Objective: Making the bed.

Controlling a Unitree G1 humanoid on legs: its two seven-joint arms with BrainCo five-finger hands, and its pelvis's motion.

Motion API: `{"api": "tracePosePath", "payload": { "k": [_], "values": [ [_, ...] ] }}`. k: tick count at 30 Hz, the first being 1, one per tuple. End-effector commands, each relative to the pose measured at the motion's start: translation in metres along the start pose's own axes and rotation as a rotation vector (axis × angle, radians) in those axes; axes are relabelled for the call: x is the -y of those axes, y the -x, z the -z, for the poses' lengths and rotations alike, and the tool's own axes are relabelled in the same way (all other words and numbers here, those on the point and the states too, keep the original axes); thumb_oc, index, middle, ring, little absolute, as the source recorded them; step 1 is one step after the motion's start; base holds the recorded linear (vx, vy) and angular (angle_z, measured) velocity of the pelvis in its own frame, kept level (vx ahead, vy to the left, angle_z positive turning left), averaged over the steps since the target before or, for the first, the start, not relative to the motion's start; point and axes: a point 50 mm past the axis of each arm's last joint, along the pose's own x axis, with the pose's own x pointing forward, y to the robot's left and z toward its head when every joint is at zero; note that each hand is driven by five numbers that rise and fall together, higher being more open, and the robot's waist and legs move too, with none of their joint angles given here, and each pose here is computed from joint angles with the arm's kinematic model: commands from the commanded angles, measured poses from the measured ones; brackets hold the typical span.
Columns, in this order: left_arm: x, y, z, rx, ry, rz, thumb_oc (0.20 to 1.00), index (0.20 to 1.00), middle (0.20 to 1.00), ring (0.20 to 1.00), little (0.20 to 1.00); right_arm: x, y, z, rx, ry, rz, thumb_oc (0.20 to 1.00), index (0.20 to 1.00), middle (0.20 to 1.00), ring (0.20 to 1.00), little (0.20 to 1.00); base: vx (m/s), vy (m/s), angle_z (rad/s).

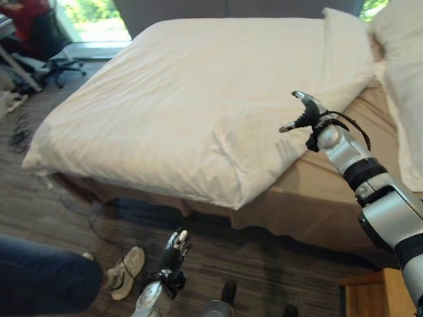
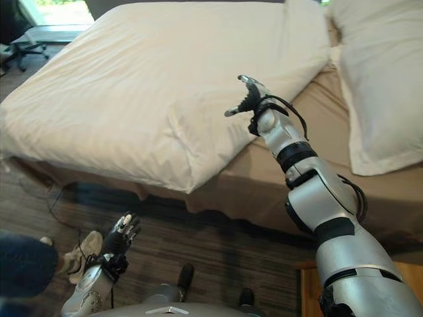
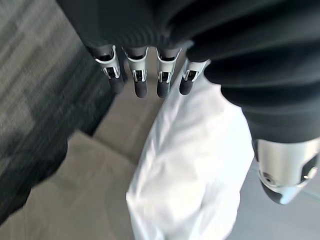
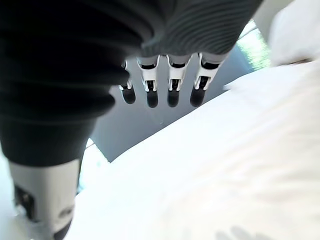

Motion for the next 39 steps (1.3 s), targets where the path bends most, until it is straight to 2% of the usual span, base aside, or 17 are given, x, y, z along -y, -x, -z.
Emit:
{"api": "tracePosePath", "payload": {
  "k": [1,9,15,22,25,29,30,33,39],
  "values": [
    [0.005,-0.01,-0.038,0.136,-0.058,0.048,1.0,1.0,1.0,1.0,1.0,0.05,-0.014,-0.063,0.163,0.127,0.147,1.0,1.0,1.0,1.0,1.0,0.0,0.016,0.32],
    [0.003,-0.012,-0.046,0.169,-0.061,0.023,1.0,1.0,1.0,1.0,1.0,0.067,-0.015,-0.113,0.281,0.215,0.206,1.0,1.0,1.0,1.0,1.0,0.0,0.022,0.19],
    [0.001,-0.011,-0.05,0.195,-0.036,-0.003,1.0,1.0,1.0,1.0,1.0,0.087,-0.014,-0.128,0.31,0.279,0.264,1.0,1.0,1.0,1.0,1.0,-0.04,0.01,0.08],
    [0.008,-0.014,-0.044,0.18,-0.011,0.003,1.0,1.0,1.0,1.0,1.0,0.124,-0.014,-0.108,0.202,0.3,0.372,1.0,1.0,1.0,1.0,1.0,-0.09,0.006,0.02],
    [0.017,-0.015,-0.042,0.178,-0.009,0.034,1.0,1.0,1.0,1.0,1.0,0.149,-0.01,-0.108,0.185,0.415,0.427,1.0,1.0,1.0,1.0,1.0,-0.13,0.009,-0.04],
    [0.019,-0.015,-0.037,0.161,0.002,0.032,1.0,1.0,1.0,1.0,1.0,0.163,-0.006,-0.105,0.172,0.496,0.45,1.0,1.0,1.0,1.0,1.0,-0.07,0.007,-0.07],
    [0.02,-0.012,-0.028,0.135,0.015,0.029,1.0,1.0,1.0,1.0,1.0,0.18,-0.001,-0.095,0.146,0.58,0.474,1.0,1.0,1.0,1.0,1.0,-0.09,0.014,-0.12],
    [0.024,-0.013,-0.023,0.118,0.021,0.03,1.0,1.0,1.0,1.0,1.0,0.179,0.0,-0.091,0.14,0.581,0.471,1.0,1.0,1.0,1.0,1.0,-0.05,-0.004,-0.14],
    [0.043,-0.021,-0.025,0.131,0.043,0.057,1.0,1.0,1.0,1.0,1.0,0.145,-0.008,-0.084,0.158,0.565,0.379,1.0,1.0,1.0,1.0,1.0,-0.01,-0.022,-0.24]
  ]
}}
